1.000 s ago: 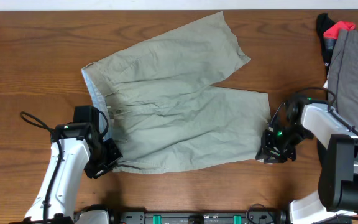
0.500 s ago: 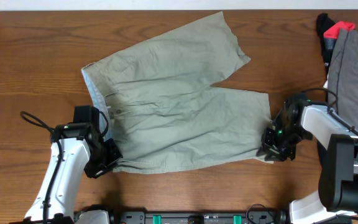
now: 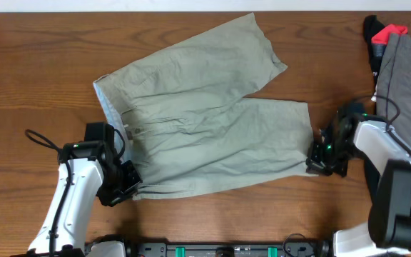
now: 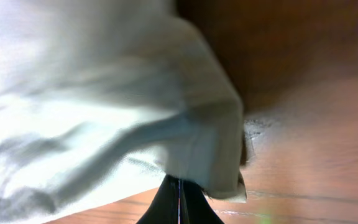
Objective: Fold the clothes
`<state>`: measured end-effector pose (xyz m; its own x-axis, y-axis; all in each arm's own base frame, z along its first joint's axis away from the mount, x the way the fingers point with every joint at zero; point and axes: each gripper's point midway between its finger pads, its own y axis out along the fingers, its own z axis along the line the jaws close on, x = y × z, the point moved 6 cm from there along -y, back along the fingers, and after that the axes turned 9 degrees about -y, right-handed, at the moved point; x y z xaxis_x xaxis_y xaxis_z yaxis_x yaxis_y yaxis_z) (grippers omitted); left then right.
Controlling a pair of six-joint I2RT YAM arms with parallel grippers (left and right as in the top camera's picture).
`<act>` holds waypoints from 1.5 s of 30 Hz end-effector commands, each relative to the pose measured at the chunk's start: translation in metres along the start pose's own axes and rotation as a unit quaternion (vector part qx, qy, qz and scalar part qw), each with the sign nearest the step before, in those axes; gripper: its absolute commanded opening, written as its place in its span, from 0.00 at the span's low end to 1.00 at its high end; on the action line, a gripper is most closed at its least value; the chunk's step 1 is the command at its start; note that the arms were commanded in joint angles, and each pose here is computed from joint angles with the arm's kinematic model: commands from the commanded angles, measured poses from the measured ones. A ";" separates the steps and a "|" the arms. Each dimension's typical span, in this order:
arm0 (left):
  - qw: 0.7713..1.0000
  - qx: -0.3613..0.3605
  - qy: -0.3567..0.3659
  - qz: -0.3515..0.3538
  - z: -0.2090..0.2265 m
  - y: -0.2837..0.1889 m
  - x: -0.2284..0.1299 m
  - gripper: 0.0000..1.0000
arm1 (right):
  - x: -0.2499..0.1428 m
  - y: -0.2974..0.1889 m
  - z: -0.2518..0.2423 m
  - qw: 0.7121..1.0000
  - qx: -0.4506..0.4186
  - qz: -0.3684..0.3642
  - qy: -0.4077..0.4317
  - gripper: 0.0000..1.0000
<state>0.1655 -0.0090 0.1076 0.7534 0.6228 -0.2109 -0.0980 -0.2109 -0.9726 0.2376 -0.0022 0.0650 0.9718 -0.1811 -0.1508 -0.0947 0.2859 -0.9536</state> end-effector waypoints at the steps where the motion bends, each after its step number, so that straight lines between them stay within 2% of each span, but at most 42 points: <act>1: 0.999 -0.033 0.016 -0.002 -0.011 -0.014 0.002 0.06 | 0.016 -0.042 0.013 0.992 0.016 -0.092 -0.085 0.01; 6: 0.998 -0.047 0.022 -0.024 -0.015 -0.027 0.003 0.06 | 0.014 -0.069 0.021 0.984 0.018 -0.152 -0.095 0.01; 13: 0.997 -0.058 0.027 -0.043 -0.015 -0.034 0.002 0.06 | 0.004 -0.056 0.017 0.993 0.021 -0.104 -0.057 0.02; 14: 0.997 -0.058 0.027 -0.044 -0.015 -0.033 0.002 0.06 | 0.002 -0.054 0.016 0.994 0.021 -0.093 -0.049 0.06; 16: 0.997 -0.058 0.027 -0.044 -0.015 -0.033 0.002 0.06 | -0.002 -0.049 0.014 0.997 0.021 -0.071 -0.033 0.27; 17: 0.997 -0.058 0.027 -0.044 -0.015 -0.033 0.002 0.06 | -0.005 -0.047 0.014 0.998 0.021 -0.060 -0.023 0.31; 19: 0.997 -0.058 0.027 -0.044 -0.015 -0.033 0.002 0.06 | -0.011 -0.043 0.013 0.999 0.021 -0.035 -0.001 0.50; 23: 0.997 -0.058 0.027 -0.044 -0.015 -0.033 0.002 0.06 | -0.019 -0.037 0.010 0.999 0.015 0.004 0.028 0.61; 28: 0.997 -0.056 0.027 -0.044 -0.015 -0.033 0.002 0.06 | -0.025 -0.031 -0.003 0.995 -0.036 0.022 0.094 0.62; 32: 0.997 -0.057 0.029 -0.045 -0.015 -0.033 0.002 0.06 | -0.019 -0.020 -0.010 0.989 -0.051 -0.004 0.137 0.63; 42: 0.997 -0.057 0.029 -0.044 -0.015 -0.033 0.002 0.06 | -0.015 0.013 -0.016 0.977 -0.024 -0.051 0.207 0.45; 45: 0.997 -0.057 0.029 -0.044 -0.015 -0.033 0.002 0.06 | -0.013 0.015 -0.017 0.976 -0.027 -0.060 0.205 0.31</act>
<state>0.1768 -0.0135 0.1350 0.7841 0.6046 -0.1402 0.0193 -0.2496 -0.9682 0.2228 -0.0097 0.0544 0.8416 -0.5289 -0.1097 -0.0016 0.2007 -0.9797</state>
